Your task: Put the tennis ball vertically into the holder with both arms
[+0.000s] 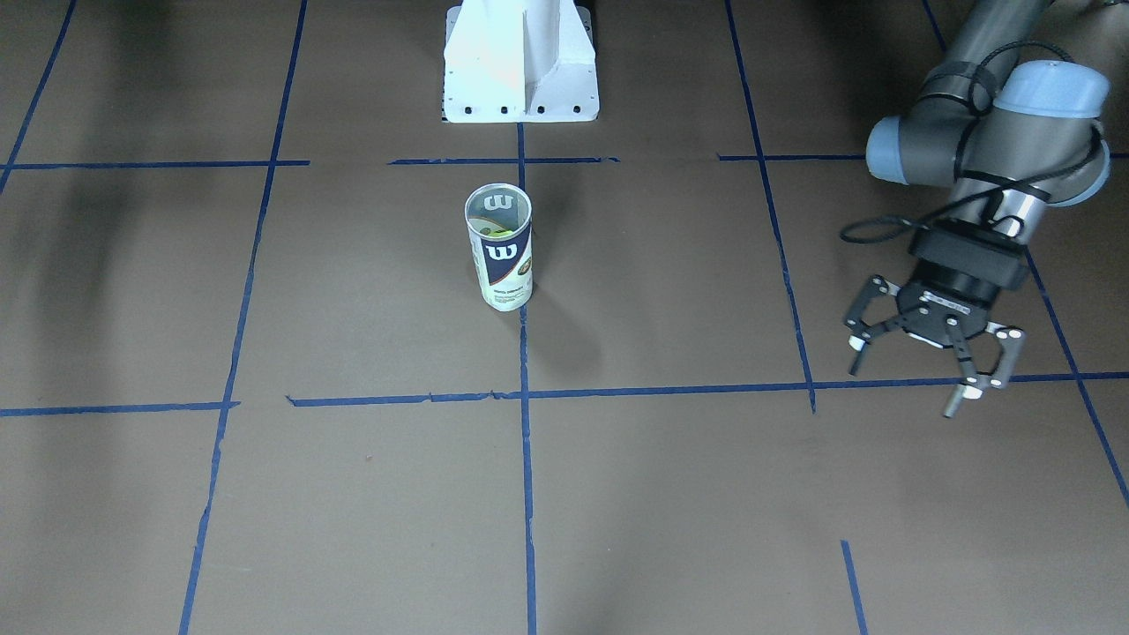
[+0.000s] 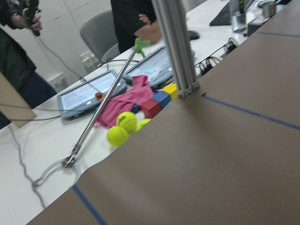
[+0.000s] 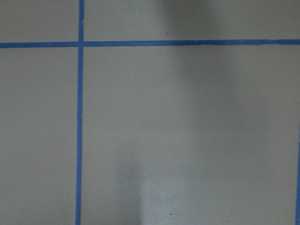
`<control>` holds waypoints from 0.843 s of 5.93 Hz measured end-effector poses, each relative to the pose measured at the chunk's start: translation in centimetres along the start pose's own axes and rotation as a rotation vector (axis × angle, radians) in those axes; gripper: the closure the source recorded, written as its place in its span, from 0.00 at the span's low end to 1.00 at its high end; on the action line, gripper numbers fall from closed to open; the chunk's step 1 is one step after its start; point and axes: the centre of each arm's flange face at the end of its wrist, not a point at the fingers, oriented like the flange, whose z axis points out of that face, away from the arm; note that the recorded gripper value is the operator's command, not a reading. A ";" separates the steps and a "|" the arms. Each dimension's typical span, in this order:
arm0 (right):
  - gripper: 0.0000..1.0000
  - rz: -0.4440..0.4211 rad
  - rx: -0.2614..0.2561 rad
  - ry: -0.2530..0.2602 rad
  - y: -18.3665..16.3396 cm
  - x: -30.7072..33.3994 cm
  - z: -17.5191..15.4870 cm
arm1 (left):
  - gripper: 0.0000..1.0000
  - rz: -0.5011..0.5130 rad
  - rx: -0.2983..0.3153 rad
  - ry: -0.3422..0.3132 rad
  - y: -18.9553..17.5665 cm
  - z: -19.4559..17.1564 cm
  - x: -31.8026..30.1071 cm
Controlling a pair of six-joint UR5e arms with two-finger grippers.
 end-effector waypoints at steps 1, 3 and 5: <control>0.00 -0.044 -0.008 -0.017 0.9 3.3 1.2 | 0.00 -0.078 -0.176 -0.030 0.9 -0.5 -5.2; 0.00 -0.067 -0.014 -0.041 2.2 5.8 2.7 | 0.00 -0.295 -0.451 0.029 4.0 -3.2 -12.7; 0.00 -0.068 -0.020 -0.048 2.7 6.7 3.8 | 0.00 -0.534 -0.634 0.021 8.4 -7.5 -18.2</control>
